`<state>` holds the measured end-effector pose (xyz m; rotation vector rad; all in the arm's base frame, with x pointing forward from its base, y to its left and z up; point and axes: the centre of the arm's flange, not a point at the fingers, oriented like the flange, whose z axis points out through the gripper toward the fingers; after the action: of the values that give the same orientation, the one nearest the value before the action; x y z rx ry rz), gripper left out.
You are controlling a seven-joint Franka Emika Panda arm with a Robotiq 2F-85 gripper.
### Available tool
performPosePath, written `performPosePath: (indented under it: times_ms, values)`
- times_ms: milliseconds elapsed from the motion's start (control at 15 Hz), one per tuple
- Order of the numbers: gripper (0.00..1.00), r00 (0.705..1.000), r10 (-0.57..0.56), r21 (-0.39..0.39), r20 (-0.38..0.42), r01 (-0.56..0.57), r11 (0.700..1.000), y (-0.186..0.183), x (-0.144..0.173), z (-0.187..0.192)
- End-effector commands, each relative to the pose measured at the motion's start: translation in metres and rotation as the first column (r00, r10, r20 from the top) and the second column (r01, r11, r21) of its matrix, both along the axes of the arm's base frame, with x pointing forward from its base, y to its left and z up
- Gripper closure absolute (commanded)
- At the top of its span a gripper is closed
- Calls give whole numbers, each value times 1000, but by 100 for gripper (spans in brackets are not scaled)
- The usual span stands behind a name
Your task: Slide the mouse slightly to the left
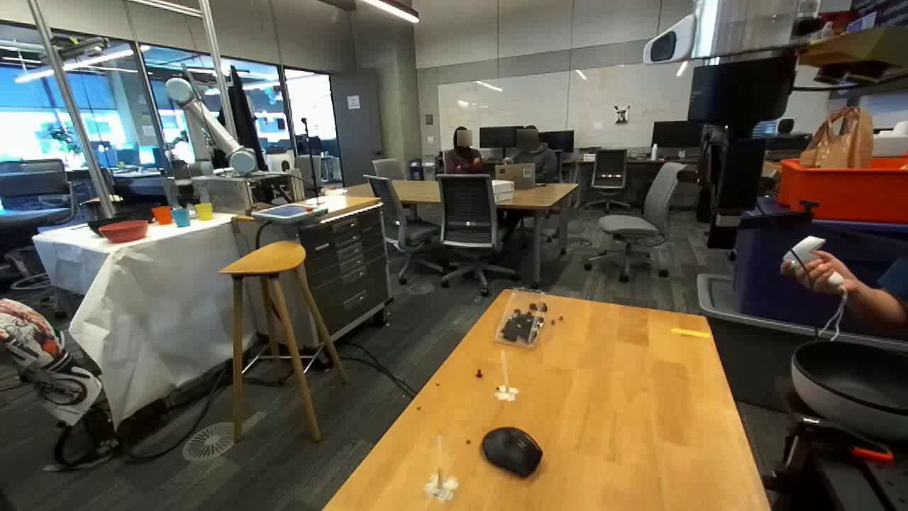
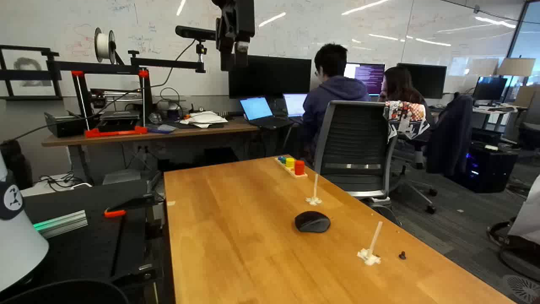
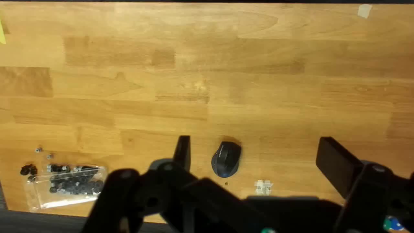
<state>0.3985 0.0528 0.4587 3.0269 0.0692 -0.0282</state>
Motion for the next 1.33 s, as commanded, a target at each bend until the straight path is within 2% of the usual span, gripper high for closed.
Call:
performPosePath:
  times_ms: [0, 533, 600, 733, 1067, 1133, 1200, 1267]
  values:
    - [0, 1000, 0, 0, 2, 0, 1000, 0, 0, 1]
    - [0, 1000, 1, 1, 11, -1, 1000, 0, 2, 5]
    - [0, 996, -24, -57, 86, 29, 998, -4, 1, 15]
    - [0, 983, -46, -110, 175, 65, 992, -21, 5, 30]
    - [0, 929, -175, -150, 327, 234, 961, -72, 30, 30]
    - [16, 922, -194, -145, 334, 253, 956, -80, 36, 24]
    - [26, 916, -209, -138, 343, 269, 953, -88, 40, 18]
    - [32, 912, -230, -132, 340, 288, 948, -93, 45, 10]
